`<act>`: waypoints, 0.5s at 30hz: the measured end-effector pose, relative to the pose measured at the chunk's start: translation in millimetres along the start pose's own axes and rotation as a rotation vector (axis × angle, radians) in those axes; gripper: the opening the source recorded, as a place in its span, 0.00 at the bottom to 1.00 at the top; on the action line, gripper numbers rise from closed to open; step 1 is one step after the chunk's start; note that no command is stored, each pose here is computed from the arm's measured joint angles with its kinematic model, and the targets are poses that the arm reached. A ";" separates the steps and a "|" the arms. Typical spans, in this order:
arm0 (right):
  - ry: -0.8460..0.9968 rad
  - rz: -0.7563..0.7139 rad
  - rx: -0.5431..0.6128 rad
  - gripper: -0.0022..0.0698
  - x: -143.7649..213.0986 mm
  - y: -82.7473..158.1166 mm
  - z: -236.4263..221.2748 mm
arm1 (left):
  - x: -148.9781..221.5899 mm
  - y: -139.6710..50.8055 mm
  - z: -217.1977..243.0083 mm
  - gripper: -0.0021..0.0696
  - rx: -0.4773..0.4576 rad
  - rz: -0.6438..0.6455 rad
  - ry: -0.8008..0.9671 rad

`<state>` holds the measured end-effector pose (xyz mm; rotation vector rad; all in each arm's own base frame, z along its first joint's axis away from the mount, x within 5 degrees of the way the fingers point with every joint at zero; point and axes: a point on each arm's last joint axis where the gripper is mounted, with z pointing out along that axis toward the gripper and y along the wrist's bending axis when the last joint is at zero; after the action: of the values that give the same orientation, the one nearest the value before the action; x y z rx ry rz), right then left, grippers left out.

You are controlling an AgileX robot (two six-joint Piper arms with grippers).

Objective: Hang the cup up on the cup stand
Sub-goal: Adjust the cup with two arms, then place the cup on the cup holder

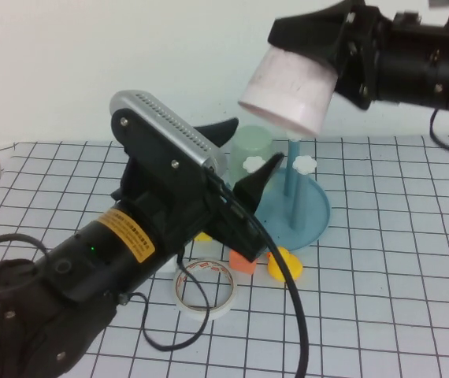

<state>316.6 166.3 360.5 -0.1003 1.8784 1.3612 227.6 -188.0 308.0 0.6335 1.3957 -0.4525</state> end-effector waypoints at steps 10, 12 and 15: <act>-0.055 -0.376 0.113 0.84 -9.8 -15.0 7.6 | -19.3 3.6 -47.8 0.33 0.018 0.014 0.277; -0.027 -0.442 0.132 0.84 -5.9 -27.2 14.8 | -22.8 4.4 -63.2 0.16 0.022 0.016 0.352; 0.018 -0.522 0.154 0.84 1.0 -45.9 25.4 | -27.3 10.2 -85.1 0.07 0.002 0.012 0.437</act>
<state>352.2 168.5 322.1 -0.4892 1.7966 0.8593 166.0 -127.0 331.8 0.7720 1.8024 -0.3158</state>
